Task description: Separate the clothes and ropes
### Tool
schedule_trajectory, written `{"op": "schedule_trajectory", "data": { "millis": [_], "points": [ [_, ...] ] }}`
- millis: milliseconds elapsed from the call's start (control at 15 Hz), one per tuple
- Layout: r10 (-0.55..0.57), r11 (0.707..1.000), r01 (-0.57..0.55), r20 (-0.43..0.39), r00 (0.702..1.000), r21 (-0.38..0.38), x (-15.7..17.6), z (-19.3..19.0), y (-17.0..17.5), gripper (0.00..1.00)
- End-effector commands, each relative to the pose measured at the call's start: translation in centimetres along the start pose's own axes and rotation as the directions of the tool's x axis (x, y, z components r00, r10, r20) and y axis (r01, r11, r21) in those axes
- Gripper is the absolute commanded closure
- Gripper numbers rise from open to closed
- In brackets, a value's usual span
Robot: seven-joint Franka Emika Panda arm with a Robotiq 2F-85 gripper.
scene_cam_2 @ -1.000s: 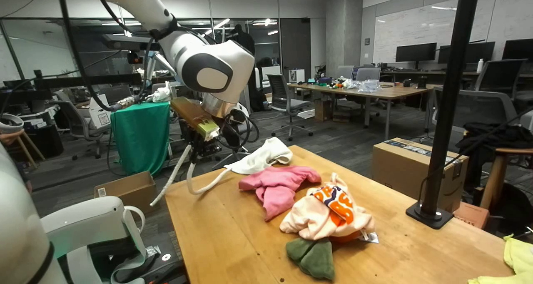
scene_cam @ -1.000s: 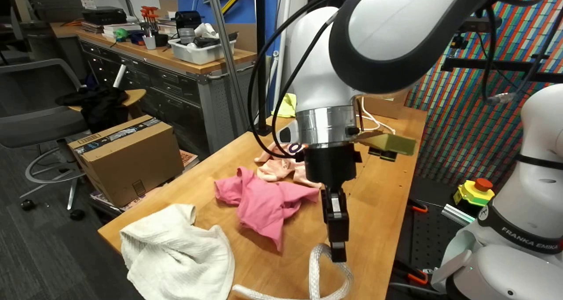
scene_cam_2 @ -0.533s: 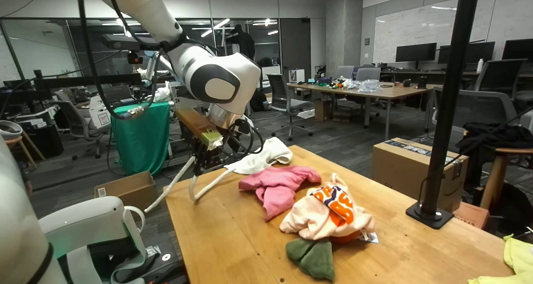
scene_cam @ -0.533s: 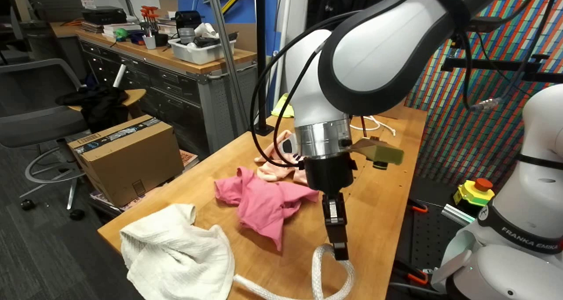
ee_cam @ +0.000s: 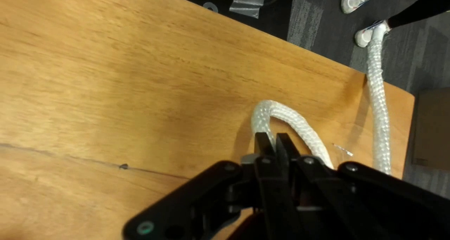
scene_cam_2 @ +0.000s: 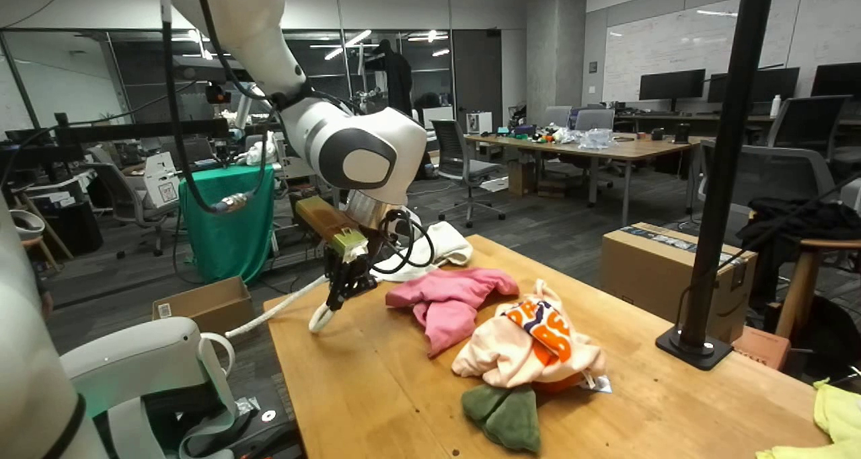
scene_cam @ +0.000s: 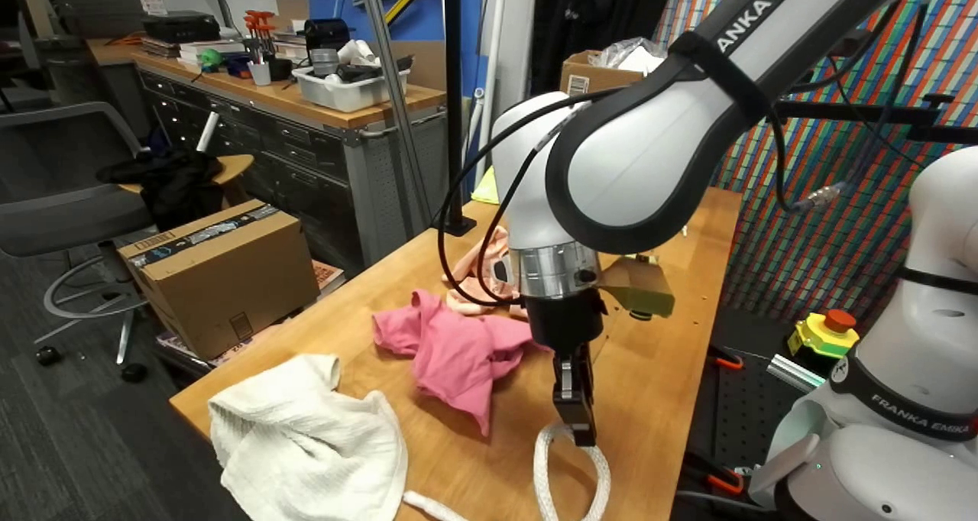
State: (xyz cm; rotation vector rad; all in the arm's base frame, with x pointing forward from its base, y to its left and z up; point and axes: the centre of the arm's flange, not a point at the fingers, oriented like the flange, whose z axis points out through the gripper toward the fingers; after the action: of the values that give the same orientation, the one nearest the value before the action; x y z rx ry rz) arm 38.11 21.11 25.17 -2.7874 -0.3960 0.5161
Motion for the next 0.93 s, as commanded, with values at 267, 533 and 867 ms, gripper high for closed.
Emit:
{"op": "schedule_trajectory", "data": {
  "millis": [267, 533, 867],
  "points": [
    [0.056, 0.995, -0.053, 0.037, 0.998, -0.085, 0.6, 2.6, 1.0, 0.97],
    [0.054, 0.987, -0.045, 0.051, 0.997, -0.157, 0.3, 3.2, 1.9, 0.98],
    [0.042, 0.983, -0.03, 0.061, 0.997, -0.184, 0.1, 3.0, 1.9, 0.66]
  ]
}}
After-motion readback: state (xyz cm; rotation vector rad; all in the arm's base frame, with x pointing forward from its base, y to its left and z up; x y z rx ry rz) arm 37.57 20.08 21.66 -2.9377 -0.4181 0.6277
